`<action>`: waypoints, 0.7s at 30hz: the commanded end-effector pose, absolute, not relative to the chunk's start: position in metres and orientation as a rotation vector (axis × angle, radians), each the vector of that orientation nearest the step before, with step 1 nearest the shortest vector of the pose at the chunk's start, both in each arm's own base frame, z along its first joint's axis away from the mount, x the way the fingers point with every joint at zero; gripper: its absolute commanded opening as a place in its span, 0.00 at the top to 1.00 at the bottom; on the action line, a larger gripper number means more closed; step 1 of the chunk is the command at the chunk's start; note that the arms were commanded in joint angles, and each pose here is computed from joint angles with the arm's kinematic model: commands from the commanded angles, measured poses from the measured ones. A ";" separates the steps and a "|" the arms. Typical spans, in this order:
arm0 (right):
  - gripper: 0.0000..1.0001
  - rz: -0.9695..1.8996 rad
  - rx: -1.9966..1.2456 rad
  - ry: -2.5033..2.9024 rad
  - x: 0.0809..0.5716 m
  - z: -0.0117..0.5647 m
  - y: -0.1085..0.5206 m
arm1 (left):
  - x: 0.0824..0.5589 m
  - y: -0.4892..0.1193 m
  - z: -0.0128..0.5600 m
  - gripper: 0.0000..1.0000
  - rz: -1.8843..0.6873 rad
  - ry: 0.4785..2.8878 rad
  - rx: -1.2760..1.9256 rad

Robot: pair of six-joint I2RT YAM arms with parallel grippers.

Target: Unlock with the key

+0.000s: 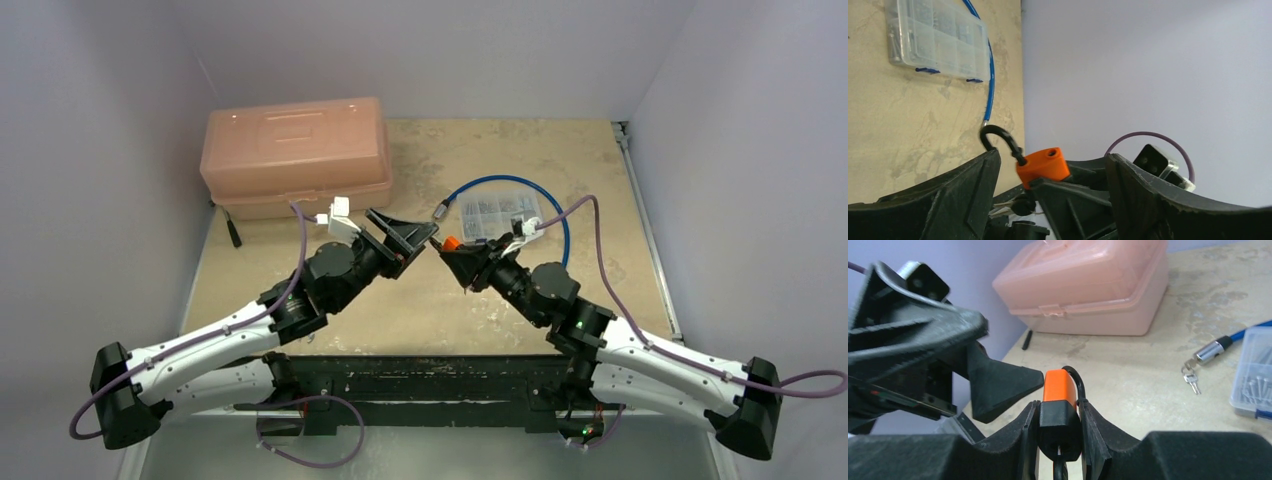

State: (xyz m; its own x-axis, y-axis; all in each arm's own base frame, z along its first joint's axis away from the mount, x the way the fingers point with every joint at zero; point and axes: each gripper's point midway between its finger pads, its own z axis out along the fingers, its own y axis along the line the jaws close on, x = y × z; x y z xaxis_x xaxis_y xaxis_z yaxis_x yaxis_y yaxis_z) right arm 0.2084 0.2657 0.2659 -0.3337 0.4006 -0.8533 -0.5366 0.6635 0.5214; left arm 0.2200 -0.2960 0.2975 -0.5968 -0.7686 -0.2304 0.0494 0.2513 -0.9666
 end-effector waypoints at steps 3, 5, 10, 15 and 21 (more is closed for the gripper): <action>1.00 1.127 -0.145 1.497 0.186 0.316 0.263 | 0.206 -0.276 0.298 0.23 -1.420 1.758 -0.550; 1.00 1.142 -0.160 1.488 0.182 0.318 0.263 | 0.202 -0.270 0.299 0.25 -1.420 1.744 -0.523; 1.00 1.211 -0.205 1.466 0.169 0.323 0.264 | 0.192 -0.263 0.309 0.28 -1.407 1.713 -0.407; 1.00 1.328 -0.271 1.413 0.147 0.337 0.268 | 0.180 -0.261 0.322 0.28 -1.399 1.679 -0.243; 1.00 1.332 -0.246 1.425 0.147 0.336 0.263 | 0.174 -0.252 0.325 0.31 -1.353 1.699 -0.191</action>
State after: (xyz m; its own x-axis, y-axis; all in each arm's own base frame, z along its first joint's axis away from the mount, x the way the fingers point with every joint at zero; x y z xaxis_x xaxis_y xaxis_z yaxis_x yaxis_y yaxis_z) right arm 0.1519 0.2678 0.3057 -0.3888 0.4210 -0.8195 -0.7231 0.4118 0.5546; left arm 0.1795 -0.2580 0.3113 -0.5826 -0.6514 -0.4860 0.3386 0.3491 -0.8738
